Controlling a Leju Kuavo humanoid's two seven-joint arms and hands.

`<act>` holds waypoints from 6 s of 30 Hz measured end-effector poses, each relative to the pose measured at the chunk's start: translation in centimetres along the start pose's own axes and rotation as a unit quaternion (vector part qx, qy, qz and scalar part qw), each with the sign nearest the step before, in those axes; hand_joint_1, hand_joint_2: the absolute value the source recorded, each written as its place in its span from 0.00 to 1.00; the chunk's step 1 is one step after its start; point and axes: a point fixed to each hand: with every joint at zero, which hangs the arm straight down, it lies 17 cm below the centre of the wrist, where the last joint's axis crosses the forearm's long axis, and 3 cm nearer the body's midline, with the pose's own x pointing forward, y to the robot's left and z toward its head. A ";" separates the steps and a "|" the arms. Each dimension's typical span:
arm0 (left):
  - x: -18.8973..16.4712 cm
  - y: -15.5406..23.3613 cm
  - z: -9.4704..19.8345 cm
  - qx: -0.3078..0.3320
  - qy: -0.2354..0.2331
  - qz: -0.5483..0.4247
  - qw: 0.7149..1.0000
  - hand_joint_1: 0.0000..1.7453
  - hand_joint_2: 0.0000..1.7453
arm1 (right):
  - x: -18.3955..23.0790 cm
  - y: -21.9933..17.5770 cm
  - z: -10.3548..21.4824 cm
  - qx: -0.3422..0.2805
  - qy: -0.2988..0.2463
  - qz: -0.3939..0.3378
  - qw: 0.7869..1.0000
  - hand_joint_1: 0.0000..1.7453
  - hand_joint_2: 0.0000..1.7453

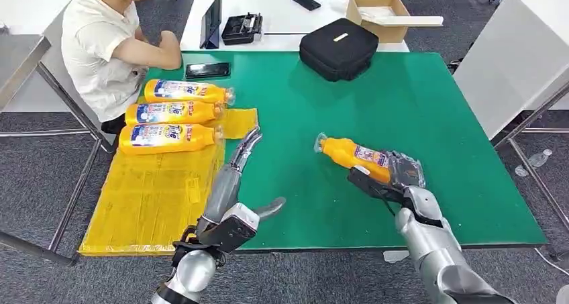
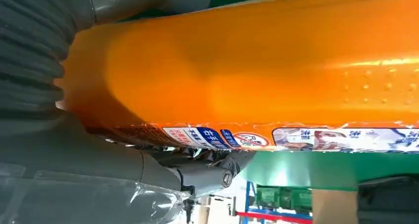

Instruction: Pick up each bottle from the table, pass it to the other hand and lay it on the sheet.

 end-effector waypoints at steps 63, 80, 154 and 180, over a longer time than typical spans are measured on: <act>-5.7 -1.4 0.8 0.052 0.135 0.347 0.927 0.00 1.00 | 36.3 -9.9 13.3 -0.018 -0.463 -0.358 0.811 1.00 1.00; -4.9 -0.5 -1.2 0.061 0.117 0.365 0.922 0.00 1.00 | 36.7 -9.5 13.1 -0.004 -0.472 -0.355 0.807 1.00 1.00; -2.4 9.3 -3.8 0.145 0.024 0.021 0.989 1.00 1.00 | 26.4 -7.0 10.6 -0.116 -0.320 -0.396 0.853 0.00 1.00; -12.7 20.4 5.7 0.050 0.096 -0.549 0.829 1.00 1.00 | 9.5 -10.5 11.9 -0.290 -0.200 -0.383 0.854 0.00 1.00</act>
